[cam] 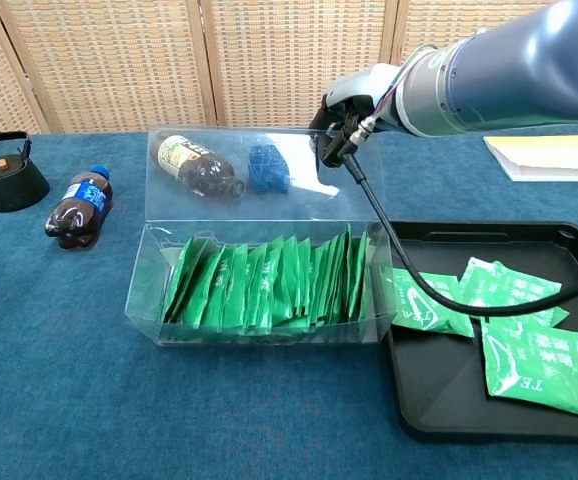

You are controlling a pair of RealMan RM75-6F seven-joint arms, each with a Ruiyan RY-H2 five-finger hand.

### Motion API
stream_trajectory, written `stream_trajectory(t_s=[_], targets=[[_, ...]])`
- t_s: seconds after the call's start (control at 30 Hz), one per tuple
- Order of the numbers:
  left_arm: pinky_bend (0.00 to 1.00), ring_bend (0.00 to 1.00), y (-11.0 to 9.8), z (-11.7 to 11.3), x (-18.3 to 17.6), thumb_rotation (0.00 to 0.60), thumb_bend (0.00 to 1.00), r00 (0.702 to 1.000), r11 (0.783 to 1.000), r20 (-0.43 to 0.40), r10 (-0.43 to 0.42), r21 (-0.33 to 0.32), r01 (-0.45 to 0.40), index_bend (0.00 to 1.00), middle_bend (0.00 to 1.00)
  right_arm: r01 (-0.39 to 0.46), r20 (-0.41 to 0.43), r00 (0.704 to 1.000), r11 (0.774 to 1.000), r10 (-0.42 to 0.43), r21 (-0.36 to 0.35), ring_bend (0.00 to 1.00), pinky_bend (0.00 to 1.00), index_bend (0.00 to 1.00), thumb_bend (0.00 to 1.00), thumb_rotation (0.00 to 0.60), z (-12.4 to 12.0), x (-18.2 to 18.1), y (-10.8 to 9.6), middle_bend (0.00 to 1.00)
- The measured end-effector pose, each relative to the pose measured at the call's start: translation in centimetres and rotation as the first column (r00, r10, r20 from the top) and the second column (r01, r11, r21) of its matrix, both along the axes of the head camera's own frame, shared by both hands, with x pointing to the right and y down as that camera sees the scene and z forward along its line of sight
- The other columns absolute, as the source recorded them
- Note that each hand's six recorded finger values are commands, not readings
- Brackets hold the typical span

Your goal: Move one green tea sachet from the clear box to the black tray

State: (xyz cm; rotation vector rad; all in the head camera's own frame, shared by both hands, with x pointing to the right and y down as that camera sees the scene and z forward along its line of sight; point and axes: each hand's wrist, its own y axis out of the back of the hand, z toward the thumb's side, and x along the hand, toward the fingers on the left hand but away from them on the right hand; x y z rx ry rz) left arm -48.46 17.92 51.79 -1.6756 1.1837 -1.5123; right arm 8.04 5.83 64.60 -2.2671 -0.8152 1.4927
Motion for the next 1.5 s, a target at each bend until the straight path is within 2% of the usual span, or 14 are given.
stream_trajectory(t_s=[0.03, 0.07, 0.13, 0.17, 0.2, 0.3, 0.37, 0.57, 0.7, 0.9, 1.0, 1.2, 1.33, 1.5], targets=[[0.0, 0.0, 0.0, 0.0, 0.0, 0.6, 0.11, 1.0, 1.0, 0.0, 0.0, 0.0, 0.0, 0.0, 0.0, 0.002, -0.001, 1.0, 1.0, -0.002, -0.003, 0.0, 0.0, 0.59, 0.87, 0.6, 0.0, 0.0, 0.1, 0.0], [0.0, 0.0, 0.0, 0.0, 0.0, 0.6, 0.11, 1.0, 1.0, 0.0, -0.001, 0.0, 0.001, 0.0, 0.0, 0.003, 0.0, 1.0, 1.0, -0.003, -0.005, 0.0, 0.0, 0.47, 0.82, 0.6, 0.0, 0.0, 0.1, 0.0], [0.0, 0.0, 0.0, 0.0, 0.0, 0.6, 0.11, 1.0, 1.0, -0.001, -0.001, -0.001, 0.001, 0.0, 0.0, 0.008, 0.001, 1.0, 1.0, -0.008, -0.001, 0.0, 0.0, 0.22, 0.63, 0.6, 0.0, 0.0, 0.2, 0.0], [0.0, 0.0, 0.0, 0.0, 0.0, 0.6, 0.11, 1.0, 1.0, -0.001, 0.0, -0.001, 0.0, 0.0, 0.0, 0.012, 0.0, 1.0, 1.0, -0.012, 0.003, 0.0, 0.0, 0.1, 0.46, 0.6, 0.0, 0.0, 0.2, 0.0], [0.0, 0.0, 0.0, 0.0, 0.0, 0.6, 0.11, 1.0, 1.0, -0.001, 0.0, -0.001, 0.0, 0.0, 0.0, 0.017, -0.001, 1.0, 1.0, -0.017, 0.008, 0.0, 0.0, 0.03, 0.33, 0.6, -0.1, 0.0, 0.1, 0.0], [0.0, 0.0, 0.0, 0.0, 0.1, 0.6, 0.11, 1.0, 1.0, -0.001, 0.002, -0.002, -0.002, 0.0, 0.0, 0.026, -0.004, 1.0, 0.999, -0.026, 0.034, 0.0, 0.0, 0.0, 0.13, 0.6, -0.2, 0.2, 0.0, 0.0], [0.0, 0.0, 0.0, 0.0, 0.1, 0.6, 0.11, 1.0, 1.0, 0.0, 0.003, -0.002, -0.003, 0.0, 0.0, 0.037, -0.01, 0.999, 0.997, -0.036, 0.064, 0.0, 0.0, 0.0, 0.08, 0.6, -0.5, 0.3, -0.1, 0.0], [0.0, 0.0, 0.1, 0.1, 0.2, 0.6, 0.11, 1.0, 1.0, 0.001, 0.008, -0.003, -0.008, 0.0, 0.0, 0.097, -0.003, 0.995, 0.979, -0.098, 0.18, 0.0, 0.0, 0.03, 0.08, 0.6, -1.8, 0.4, -0.2, 0.0], [0.0, 0.0, 0.1, 0.2, 0.4, 0.6, 0.11, 1.0, 1.0, 0.006, 0.016, -0.008, -0.016, 0.0, 0.0, 0.143, 0.03, 0.987, 0.957, -0.156, 0.254, 0.0, 0.0, 0.25, 0.14, 0.6, -2.9, 0.1, 0.4, 0.0], [0.0, 0.0, 0.2, 0.5, 0.7, 0.6, 0.11, 1.0, 1.0, 0.014, 0.023, -0.012, -0.022, 0.0, 0.0, 0.205, 0.116, 0.96, 0.923, -0.254, 0.325, 0.0, 0.0, 0.37, 0.26, 0.6, -4.2, -0.9, 1.9, 0.0], [0.0, 0.0, 0.2, 0.6, 0.8, 0.6, 0.11, 1.0, 1.0, 0.018, 0.024, -0.015, -0.024, 0.0, 0.0, 0.268, 0.115, 0.94, 0.903, -0.322, 0.335, 0.0, 0.0, 0.39, 0.29, 0.6, -3.8, -1.4, 3.2, 0.0], [0.0, 0.0, 0.2, 0.7, 0.8, 0.6, 0.11, 1.0, 1.0, 0.021, 0.023, -0.017, -0.023, 0.0, 0.0, 0.388, 0.034, 0.905, 0.855, -0.424, 0.345, 0.0, 0.0, 0.39, 0.29, 0.6, -2.3, -1.8, 4.6, 0.0], [0.0, 0.0, 0.1, 0.8, 0.8, 0.6, 0.11, 0.999, 0.999, 0.022, 0.024, -0.021, -0.024, 0.0, 0.0, 0.458, -0.026, 0.876, 0.814, -0.481, 0.357, 0.0, 0.0, 0.39, 0.29, 0.6, -1.7, -2.0, 5.2, 0.0], [0.0, 0.0, 0.1, 0.9, 0.8, 0.6, 0.11, 0.999, 0.999, 0.022, 0.026, -0.026, -0.026, 0.0, 0.0, 0.499, -0.052, 0.855, 0.792, -0.516, 0.351, 0.0, 0.0, 0.39, 0.29, 0.6, -1.4, -1.9, 5.6, 0.0]])
